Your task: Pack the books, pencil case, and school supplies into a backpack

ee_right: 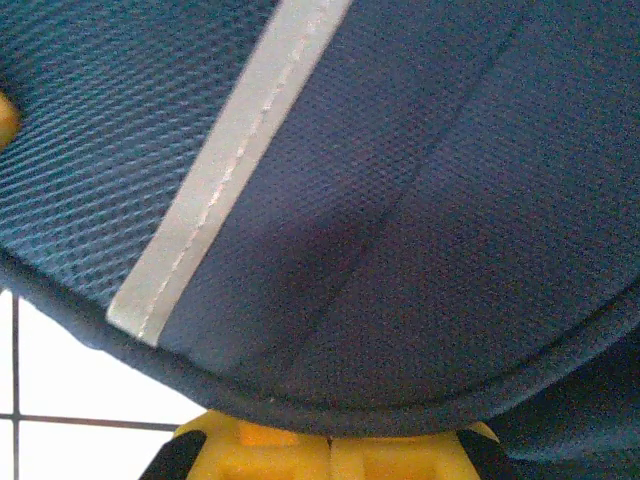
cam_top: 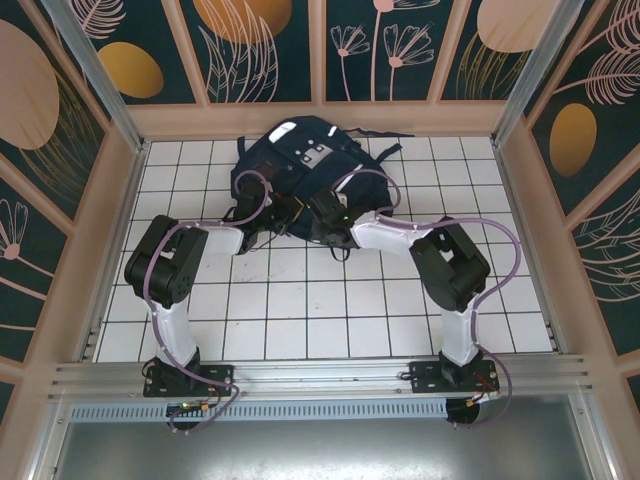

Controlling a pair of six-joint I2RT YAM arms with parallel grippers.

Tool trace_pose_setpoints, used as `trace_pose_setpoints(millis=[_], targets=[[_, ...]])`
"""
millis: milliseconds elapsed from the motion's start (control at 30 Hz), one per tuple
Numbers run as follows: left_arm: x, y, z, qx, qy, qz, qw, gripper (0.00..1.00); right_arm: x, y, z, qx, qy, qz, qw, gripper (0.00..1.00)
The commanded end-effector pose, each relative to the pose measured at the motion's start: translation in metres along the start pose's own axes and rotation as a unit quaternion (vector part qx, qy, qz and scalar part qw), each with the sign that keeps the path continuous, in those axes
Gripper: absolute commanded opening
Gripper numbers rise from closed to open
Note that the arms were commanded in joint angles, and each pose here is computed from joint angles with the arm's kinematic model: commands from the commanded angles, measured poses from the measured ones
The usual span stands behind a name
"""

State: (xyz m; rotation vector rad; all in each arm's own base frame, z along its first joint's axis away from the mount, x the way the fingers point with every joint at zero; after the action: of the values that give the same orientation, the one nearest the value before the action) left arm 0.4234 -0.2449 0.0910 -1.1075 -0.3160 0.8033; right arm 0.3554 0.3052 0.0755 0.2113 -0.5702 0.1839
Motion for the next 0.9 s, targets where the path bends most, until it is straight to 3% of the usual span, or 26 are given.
trace_pose_setpoints(millis=[0,133,333,500,867], targets=[[-0.024,-0.031,0.005,-0.041,0.05,-0.021,0.998,0.0,0.016,-0.014,0.027,0.001,-0.02,0.038,0.999,0.0],[-0.022,-0.025,0.007,-0.031,0.041,-0.026,0.998,0.0,0.008,-0.031,0.04,0.036,0.017,0.06,0.997,0.0],[-0.023,-0.024,0.01,-0.031,0.039,-0.034,0.998,0.0,0.014,-0.091,0.052,-0.058,0.025,0.104,0.993,0.0],[-0.027,-0.024,0.016,-0.035,0.047,-0.032,0.998,0.0,0.02,-0.117,0.054,-0.114,0.034,0.146,0.982,0.0],[-0.035,-0.032,0.021,-0.029,0.07,-0.058,0.995,0.0,0.039,-0.171,0.06,-0.178,0.02,0.16,0.971,0.0]])
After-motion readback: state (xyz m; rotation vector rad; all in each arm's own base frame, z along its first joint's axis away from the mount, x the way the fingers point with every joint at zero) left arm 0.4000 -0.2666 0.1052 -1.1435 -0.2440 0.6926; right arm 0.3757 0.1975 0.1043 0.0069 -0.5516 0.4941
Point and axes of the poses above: each hand's point on the last joint's axis, 136 mm out from that joint toward the fingers, its own z axis back along the fingers, its own y axis along the line the jaws close on, x = y × z, the point moved 2 cm from there along z, back along the fingers, and after that the axes turned 13 degrees about z, right-handed, at the moved point
